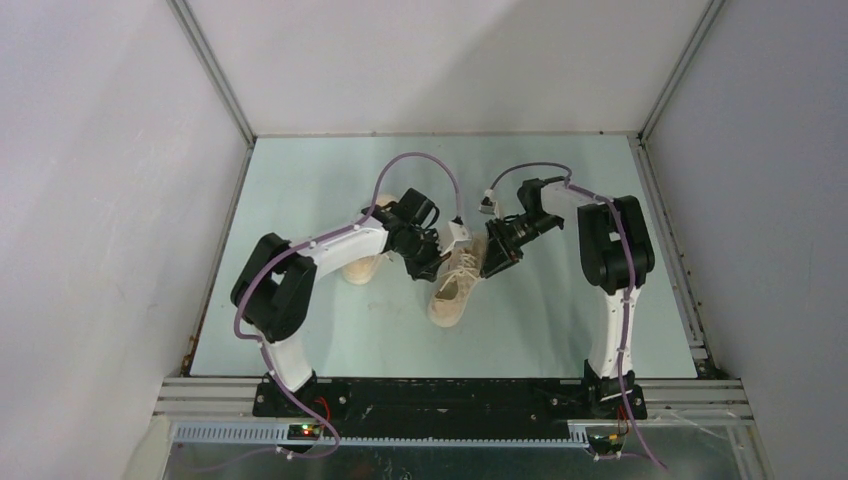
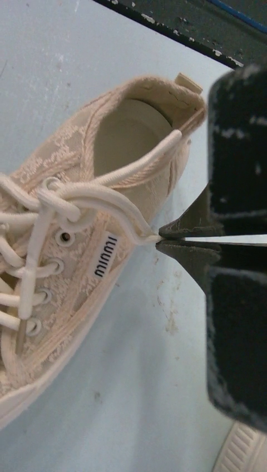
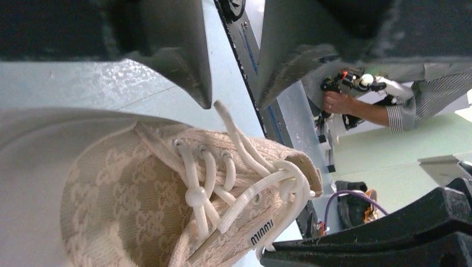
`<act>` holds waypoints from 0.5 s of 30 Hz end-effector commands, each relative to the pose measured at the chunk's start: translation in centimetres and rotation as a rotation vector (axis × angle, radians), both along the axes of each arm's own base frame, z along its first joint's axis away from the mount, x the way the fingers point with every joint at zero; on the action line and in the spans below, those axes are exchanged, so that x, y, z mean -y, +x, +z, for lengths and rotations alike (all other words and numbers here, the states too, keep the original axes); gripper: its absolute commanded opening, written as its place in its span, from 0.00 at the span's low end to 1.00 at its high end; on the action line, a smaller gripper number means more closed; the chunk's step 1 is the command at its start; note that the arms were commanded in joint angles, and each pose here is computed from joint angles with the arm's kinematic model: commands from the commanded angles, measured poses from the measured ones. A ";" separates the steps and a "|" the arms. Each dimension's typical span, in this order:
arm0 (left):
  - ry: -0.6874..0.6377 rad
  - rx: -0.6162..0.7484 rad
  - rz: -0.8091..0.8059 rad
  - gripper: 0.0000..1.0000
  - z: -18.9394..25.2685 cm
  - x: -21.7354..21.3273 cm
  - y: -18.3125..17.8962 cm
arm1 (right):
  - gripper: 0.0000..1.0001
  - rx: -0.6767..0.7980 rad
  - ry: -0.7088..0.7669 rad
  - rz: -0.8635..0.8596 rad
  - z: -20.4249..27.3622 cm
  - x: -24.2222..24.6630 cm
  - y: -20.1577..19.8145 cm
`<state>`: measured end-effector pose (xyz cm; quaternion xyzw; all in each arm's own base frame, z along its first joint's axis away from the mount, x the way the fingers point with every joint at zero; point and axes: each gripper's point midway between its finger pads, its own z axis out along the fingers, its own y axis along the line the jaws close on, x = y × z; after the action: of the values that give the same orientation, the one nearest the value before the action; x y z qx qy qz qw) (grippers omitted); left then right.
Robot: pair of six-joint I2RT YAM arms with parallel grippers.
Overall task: Tie the shoes
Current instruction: Adjust the shoe at the center of the board.
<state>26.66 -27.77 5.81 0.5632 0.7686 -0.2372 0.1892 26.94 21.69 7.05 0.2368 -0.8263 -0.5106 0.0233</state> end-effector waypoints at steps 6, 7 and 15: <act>-0.059 -0.003 -0.010 0.00 1.4 1.6 0.2 | 0.54 -0.099 0.047 0.009 -0.3 -1.2 0.3; -0.059 -0.002 -0.010 0.00 1.4 1.6 0.2 | 0.54 -0.100 0.045 0.010 -0.4 -1.3 0.3; -0.035 0.007 0.002 0.00 1.2 1.2 0.5 | 0.14 -0.080 0.115 0.040 0.5 -2.1 0.1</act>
<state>26.24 -28.11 5.61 0.5614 0.7687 -0.2466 0.1819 26.53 23.15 6.00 0.2229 -0.8095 -0.5387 0.0695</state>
